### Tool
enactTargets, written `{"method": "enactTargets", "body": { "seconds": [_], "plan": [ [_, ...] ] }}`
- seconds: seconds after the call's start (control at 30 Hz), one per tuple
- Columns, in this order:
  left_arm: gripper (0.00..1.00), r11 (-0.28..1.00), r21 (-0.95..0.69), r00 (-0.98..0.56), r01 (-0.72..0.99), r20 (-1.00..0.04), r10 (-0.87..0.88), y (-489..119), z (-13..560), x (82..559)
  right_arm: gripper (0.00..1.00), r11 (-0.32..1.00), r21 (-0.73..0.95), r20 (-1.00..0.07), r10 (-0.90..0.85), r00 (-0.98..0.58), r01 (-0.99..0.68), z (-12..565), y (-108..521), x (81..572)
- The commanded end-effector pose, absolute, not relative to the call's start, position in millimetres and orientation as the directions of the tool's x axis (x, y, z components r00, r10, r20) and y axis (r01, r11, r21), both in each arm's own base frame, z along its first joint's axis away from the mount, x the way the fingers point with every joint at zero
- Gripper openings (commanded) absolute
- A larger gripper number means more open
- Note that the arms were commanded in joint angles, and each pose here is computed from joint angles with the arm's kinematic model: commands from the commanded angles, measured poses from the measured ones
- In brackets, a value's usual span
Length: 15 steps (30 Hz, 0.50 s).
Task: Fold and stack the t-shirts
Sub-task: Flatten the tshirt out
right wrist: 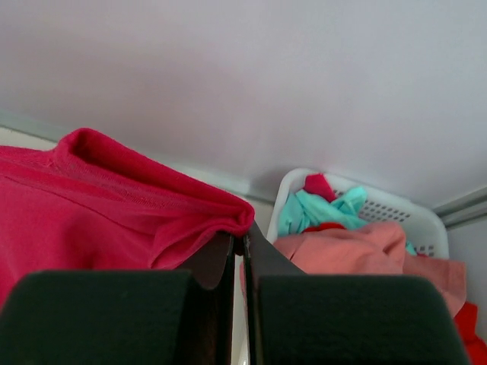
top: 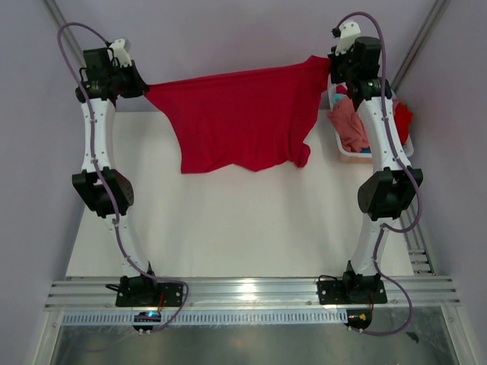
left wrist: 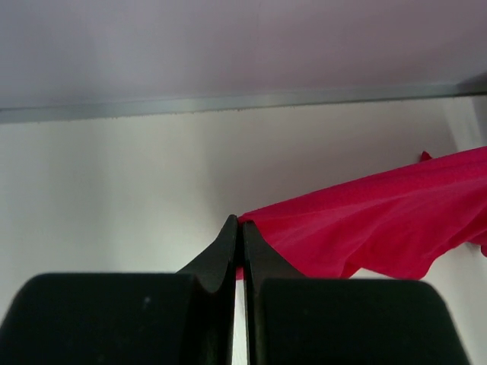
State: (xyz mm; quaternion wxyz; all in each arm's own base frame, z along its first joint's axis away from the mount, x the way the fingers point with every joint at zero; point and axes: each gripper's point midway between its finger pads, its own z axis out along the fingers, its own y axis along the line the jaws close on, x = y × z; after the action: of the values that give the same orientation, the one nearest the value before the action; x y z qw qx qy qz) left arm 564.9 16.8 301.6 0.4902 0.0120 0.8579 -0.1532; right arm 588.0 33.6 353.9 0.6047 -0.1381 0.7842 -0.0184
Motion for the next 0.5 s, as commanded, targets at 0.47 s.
{"method": "enactTargets", "body": {
  "seconds": [0.47],
  "plan": [
    [0.00,0.982,-0.166,-0.297,0.087,-0.945,-0.133,56.3,396.8,540.7,0.03,0.981,-0.186,-0.982,-0.186,0.007,0.047,465.1,-15.6,534.6]
  ]
}}
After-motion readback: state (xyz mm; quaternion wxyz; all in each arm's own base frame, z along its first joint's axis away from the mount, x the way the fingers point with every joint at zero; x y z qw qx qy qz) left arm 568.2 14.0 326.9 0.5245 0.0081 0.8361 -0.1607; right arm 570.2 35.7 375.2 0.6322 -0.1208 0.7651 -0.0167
